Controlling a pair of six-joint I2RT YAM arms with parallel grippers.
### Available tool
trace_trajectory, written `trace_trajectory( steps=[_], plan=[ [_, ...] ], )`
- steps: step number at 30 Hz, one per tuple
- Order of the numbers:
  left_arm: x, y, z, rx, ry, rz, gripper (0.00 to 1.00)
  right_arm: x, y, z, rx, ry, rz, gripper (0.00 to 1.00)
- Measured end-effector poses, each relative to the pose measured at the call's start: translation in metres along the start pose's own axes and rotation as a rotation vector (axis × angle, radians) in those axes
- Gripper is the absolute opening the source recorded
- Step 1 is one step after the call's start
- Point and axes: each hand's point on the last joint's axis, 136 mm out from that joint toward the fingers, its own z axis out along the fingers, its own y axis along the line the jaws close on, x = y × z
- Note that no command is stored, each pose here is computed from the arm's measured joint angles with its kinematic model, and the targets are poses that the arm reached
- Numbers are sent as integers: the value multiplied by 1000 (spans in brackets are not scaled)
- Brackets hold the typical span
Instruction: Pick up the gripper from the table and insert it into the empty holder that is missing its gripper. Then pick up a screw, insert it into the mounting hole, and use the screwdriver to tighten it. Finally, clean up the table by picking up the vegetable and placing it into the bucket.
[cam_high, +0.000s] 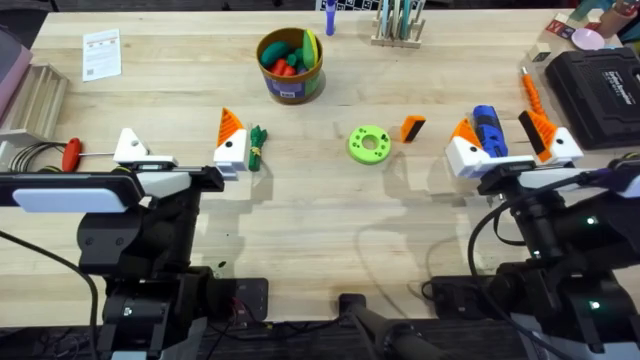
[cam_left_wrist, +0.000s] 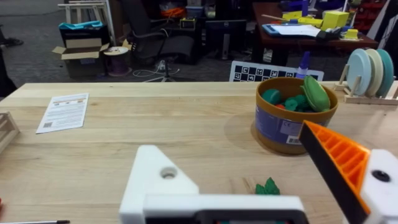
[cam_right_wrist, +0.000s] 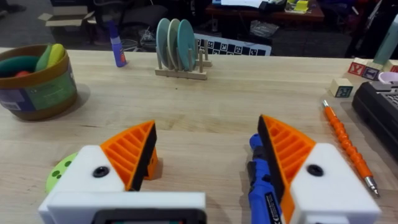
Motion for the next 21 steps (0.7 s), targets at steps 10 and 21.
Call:
trace_trajectory(
  steps=[10, 21],
  plan=[
    [-2, 0, 0, -1, -9, 0, 986, -4, 1, 0, -4, -15, 0, 990],
    [-47, 0, -15, -6, 15, 1, 986, -99, 2, -24, -10, -239, -10, 991]
  ],
)
